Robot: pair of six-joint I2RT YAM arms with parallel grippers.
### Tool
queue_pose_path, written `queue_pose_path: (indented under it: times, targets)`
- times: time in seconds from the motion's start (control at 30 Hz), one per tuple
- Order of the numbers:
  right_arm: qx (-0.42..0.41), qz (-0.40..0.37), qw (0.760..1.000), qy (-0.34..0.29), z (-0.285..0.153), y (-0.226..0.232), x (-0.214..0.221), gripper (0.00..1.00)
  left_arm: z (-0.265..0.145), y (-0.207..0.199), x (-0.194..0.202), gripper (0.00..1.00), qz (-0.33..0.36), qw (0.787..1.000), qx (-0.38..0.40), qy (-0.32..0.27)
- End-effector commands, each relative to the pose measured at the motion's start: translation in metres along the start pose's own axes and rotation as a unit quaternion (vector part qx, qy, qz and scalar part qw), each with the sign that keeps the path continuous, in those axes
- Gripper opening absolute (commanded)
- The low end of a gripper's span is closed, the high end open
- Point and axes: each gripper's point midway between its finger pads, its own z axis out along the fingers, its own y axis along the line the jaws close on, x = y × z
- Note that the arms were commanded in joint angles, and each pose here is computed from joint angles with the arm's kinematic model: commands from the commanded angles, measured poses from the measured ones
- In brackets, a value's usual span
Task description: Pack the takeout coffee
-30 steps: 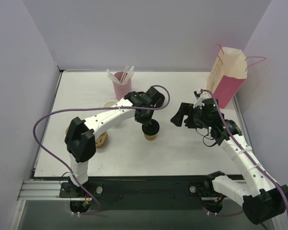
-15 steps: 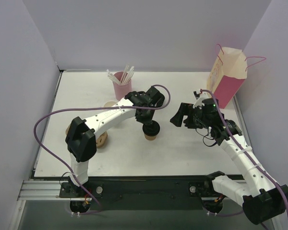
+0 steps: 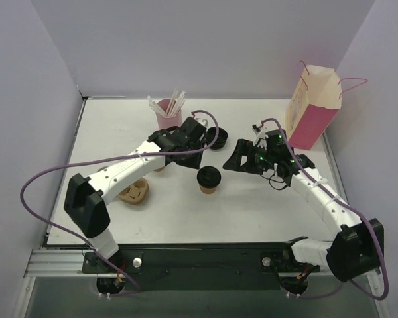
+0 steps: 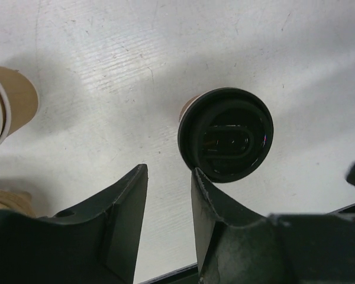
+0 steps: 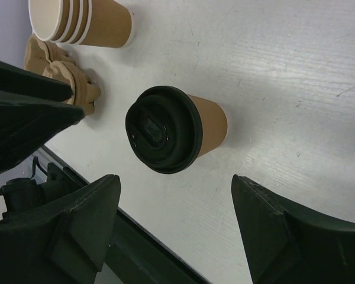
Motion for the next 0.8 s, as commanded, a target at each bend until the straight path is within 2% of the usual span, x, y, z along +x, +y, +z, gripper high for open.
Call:
queue_pose_path:
  times: [0.0,0.1,0.13,0.33,0.53,0.77]
  targets:
    - [-0.050,-0.014,0.998,0.024,0.015,0.013,-0.001,0.77,-0.019,-0.001,-0.018,0.46,-0.030,0.994,0.074,-0.075]
    - [-0.046,-0.019,0.998,0.041,0.024,0.008,0.000,0.77,-0.029,0.013,-0.027,0.48,-0.064,0.986,0.104,-0.112]
    - [-0.045,-0.021,0.998,0.047,0.026,0.006,0.001,0.77,-0.029,0.013,-0.016,0.48,-0.065,0.985,0.124,-0.105]
    - [-0.068,-0.024,0.994,0.082,0.041,0.005,0.010,0.77,-0.045,0.015,-0.022,0.52,-0.053,0.971,0.171,-0.159]
    - [-0.076,-0.025,0.991,0.103,0.053,0.004,0.009,0.77,-0.037,0.015,-0.019,0.53,-0.069,0.964,0.194,-0.168]
    - [-0.075,-0.026,0.989,0.123,0.067,0.000,0.007,0.71,-0.003,0.016,0.001,0.52,-0.096,0.969,0.189,-0.129]
